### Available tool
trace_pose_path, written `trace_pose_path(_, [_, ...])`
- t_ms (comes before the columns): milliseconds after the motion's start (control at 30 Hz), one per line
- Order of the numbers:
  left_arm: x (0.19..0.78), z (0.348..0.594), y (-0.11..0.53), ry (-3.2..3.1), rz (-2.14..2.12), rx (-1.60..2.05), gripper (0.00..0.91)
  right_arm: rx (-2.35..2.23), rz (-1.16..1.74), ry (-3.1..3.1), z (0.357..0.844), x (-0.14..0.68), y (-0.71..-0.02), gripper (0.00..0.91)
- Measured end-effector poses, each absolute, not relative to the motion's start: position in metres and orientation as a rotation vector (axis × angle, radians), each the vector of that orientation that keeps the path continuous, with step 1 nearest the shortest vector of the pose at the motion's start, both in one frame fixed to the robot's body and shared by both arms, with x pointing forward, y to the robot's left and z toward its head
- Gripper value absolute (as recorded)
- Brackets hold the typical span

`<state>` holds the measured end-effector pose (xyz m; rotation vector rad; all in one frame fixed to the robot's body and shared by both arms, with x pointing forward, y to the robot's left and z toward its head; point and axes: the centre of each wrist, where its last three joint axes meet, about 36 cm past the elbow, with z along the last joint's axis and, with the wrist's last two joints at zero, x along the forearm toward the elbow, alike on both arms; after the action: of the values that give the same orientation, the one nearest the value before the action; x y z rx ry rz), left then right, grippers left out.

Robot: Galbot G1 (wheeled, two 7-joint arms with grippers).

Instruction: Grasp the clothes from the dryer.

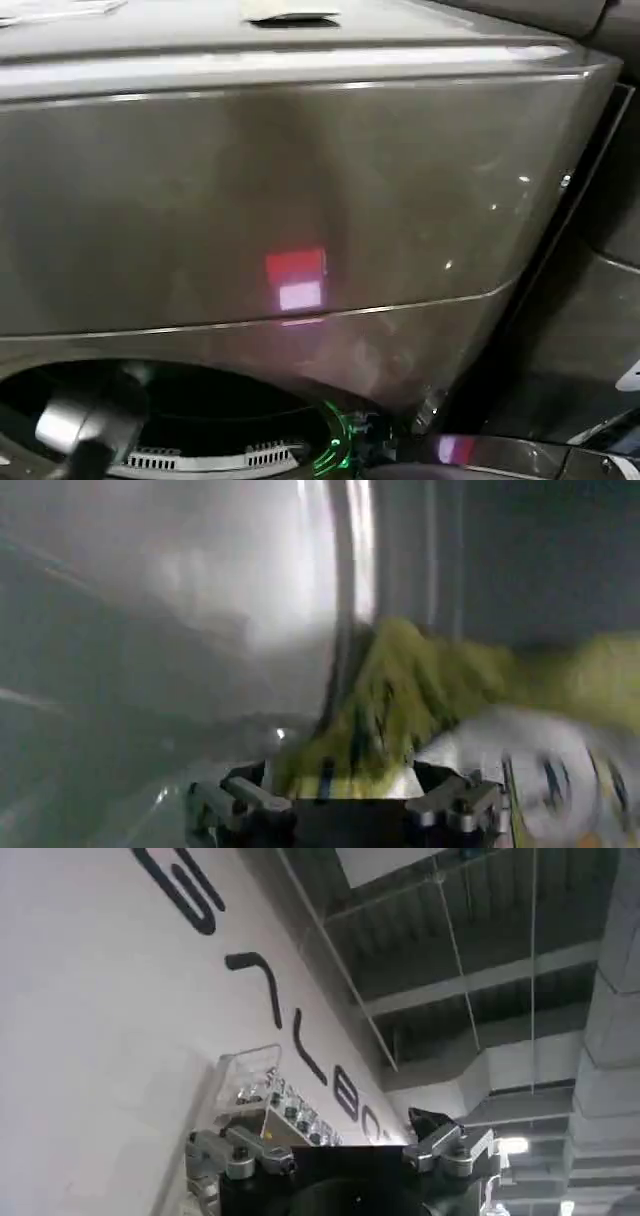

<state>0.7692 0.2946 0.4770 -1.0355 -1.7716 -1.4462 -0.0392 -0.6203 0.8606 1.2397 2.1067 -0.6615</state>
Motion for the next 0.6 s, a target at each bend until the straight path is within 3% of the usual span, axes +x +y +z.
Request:
trace_pose_path(167, [0.768, 0.468, 0.289, -1.674, -1.479, -1.029, 0.907, 1.241, -0.668, 2.105, 0.861, -0.040, -0.620, 0.907])
trace_pose_path(200, [0.768, 0.466, 0.288, -1.661, -1.479, -1.030, 0.819, 1.241, -0.669, 2.104, 0.861, -0.040, -0.620, 0.907])
trace_pose_path(300, [0.768, 0.463, 0.283, -1.623, -1.481, -1.043, 0.137, 1.243, -0.674, 2.106, 0.861, -0.041, -0.619, 0.907])
trace_pose_path(433, [0.768, 0.459, 0.283, -1.602, -1.471, -1.054, 0.000, 1.244, -0.682, 2.101, 0.862, -0.042, -0.619, 0.907])
trace_pose_path(600, [0.765, 0.454, 0.288, -1.590, -1.456, -1.069, 0.000, 1.242, -0.686, 2.106, 0.861, -0.041, -0.617, 0.907])
